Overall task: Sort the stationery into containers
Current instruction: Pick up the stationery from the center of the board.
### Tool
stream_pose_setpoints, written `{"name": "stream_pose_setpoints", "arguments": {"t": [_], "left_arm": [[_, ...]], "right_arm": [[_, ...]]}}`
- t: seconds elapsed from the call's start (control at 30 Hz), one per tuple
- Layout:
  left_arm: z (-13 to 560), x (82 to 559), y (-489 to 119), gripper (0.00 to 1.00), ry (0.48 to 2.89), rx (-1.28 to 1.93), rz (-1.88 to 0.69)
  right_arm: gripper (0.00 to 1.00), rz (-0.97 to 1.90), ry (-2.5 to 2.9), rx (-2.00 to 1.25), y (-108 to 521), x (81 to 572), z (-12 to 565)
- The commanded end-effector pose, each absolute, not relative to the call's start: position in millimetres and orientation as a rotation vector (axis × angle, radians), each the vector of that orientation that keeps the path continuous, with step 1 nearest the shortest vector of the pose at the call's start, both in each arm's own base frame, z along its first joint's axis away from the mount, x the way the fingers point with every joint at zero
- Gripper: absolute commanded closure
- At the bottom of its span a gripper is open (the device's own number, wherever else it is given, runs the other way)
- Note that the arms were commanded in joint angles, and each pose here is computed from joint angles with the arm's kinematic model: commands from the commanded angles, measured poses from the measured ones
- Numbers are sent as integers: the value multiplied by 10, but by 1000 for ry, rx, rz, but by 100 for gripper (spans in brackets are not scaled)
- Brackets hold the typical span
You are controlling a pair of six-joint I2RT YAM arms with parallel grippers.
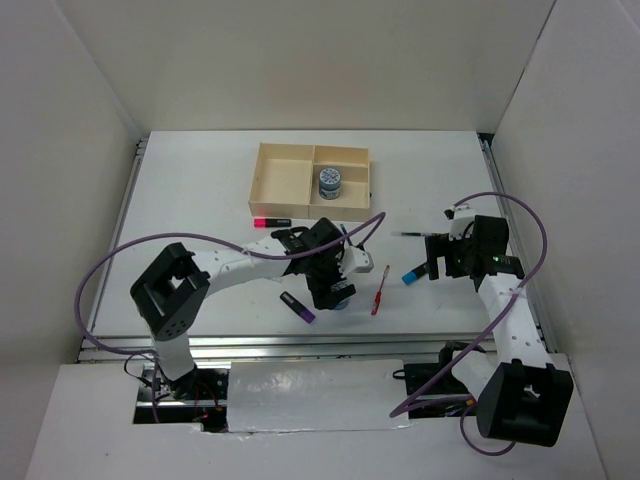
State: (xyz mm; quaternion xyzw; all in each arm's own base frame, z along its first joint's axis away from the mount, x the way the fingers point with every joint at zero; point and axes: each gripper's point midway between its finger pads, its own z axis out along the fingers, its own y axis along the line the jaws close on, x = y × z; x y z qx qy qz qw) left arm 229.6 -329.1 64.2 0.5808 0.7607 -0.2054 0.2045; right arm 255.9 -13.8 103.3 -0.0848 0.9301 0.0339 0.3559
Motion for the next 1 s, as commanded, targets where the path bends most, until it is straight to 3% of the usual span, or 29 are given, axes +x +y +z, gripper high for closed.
{"name": "stream_pose_setpoints", "arguments": {"t": [0.0,0.2,0.47,0.73,0.87,0.97], "left_arm": [[647,2434,-3448,1,2063,1610,-552],[691,2478,-3489,2,2042,1591,-547],[797,2458,-3527,17,2023,1574,-586],[857,2496,-3620,7,2026,1537,-615],[881,2489,-3656,8,2023,1537,-636],[888,2476,-3665,15,2021,1540,-648]], "right_arm": [[0,94,2387,-222,-141,2570,1102],[0,95,2392,-214,-154,2569,1096],[0,104,2402,-215,-145,2565,1066],[0,108,2411,-215,-146,2562,1050],[0,111,2414,-212,-153,2558,1046],[0,112,2417,-212,-153,2558,1039]]}}
